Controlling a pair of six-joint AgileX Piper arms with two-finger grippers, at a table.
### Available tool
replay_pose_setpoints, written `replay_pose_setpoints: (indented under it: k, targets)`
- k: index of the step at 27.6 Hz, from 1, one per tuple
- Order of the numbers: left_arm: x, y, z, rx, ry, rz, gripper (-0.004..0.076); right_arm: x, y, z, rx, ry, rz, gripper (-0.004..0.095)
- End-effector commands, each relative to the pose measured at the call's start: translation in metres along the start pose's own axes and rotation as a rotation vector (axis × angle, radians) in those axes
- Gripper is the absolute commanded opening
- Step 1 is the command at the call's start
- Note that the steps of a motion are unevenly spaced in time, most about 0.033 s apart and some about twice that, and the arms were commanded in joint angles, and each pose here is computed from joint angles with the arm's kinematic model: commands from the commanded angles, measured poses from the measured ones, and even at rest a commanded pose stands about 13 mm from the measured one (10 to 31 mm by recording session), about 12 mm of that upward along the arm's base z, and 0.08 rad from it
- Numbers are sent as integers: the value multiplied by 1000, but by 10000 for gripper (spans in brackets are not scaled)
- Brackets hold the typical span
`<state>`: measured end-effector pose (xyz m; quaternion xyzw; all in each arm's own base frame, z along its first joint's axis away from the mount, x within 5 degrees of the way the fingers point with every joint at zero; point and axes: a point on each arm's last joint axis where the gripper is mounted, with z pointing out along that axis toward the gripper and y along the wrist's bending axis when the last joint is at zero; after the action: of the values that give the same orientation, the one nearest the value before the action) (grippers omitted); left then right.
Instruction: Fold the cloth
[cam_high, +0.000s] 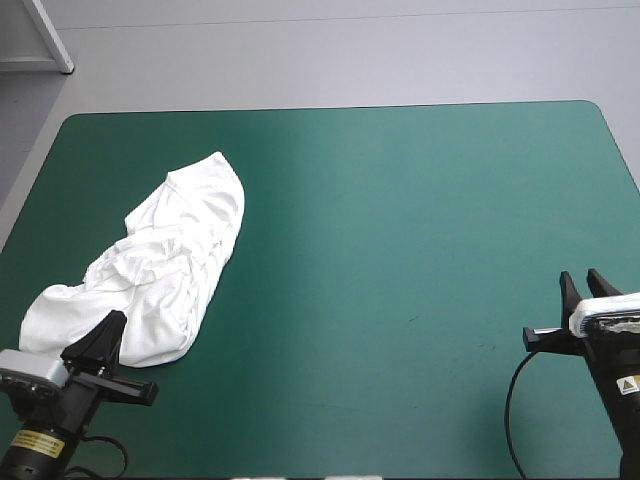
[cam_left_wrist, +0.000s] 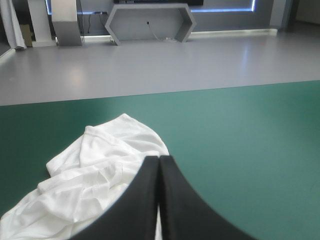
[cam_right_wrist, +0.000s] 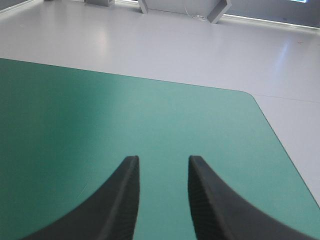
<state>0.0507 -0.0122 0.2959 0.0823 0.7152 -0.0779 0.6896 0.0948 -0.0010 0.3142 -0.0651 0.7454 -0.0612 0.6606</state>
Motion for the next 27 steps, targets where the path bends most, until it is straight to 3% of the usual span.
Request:
replay_pose_setpoints:
  k: [1, 11, 14, 18, 20, 21, 22, 27]
  targets:
    - [-35, -1, 7, 11, 23, -5, -10, -13, -3, -1, 14, -44, 0, 373]
    - [-49, -1, 18, 11, 20, -10, -8, -6, 2, -1, -42, 33, 1, 374]
    - [-49, -1, 18, 10, 17, -8, 25, -5, 3, -1, -48, 42, 16, 374]
    - [-47, 0, 20, 9, 37, -4, 190, -4, 4, -1, -63, 63, 25, 374]
    - [-45, 0, 27, 8, 72, 0, 318, -3, 4, -1, -65, 67, 23, 375]
    - [-42, 0, 38, 8, 120, 1, 433, -5, 4, -2, -68, 66, 20, 376]
    - [-42, 0, 45, 7, 150, 2, 472, -8, 4, -3, -71, 62, 18, 376]
    - [-41, 1, 111, -6, 362, -62, 475, -27, 4, 6, -144, 162, 44, 409]
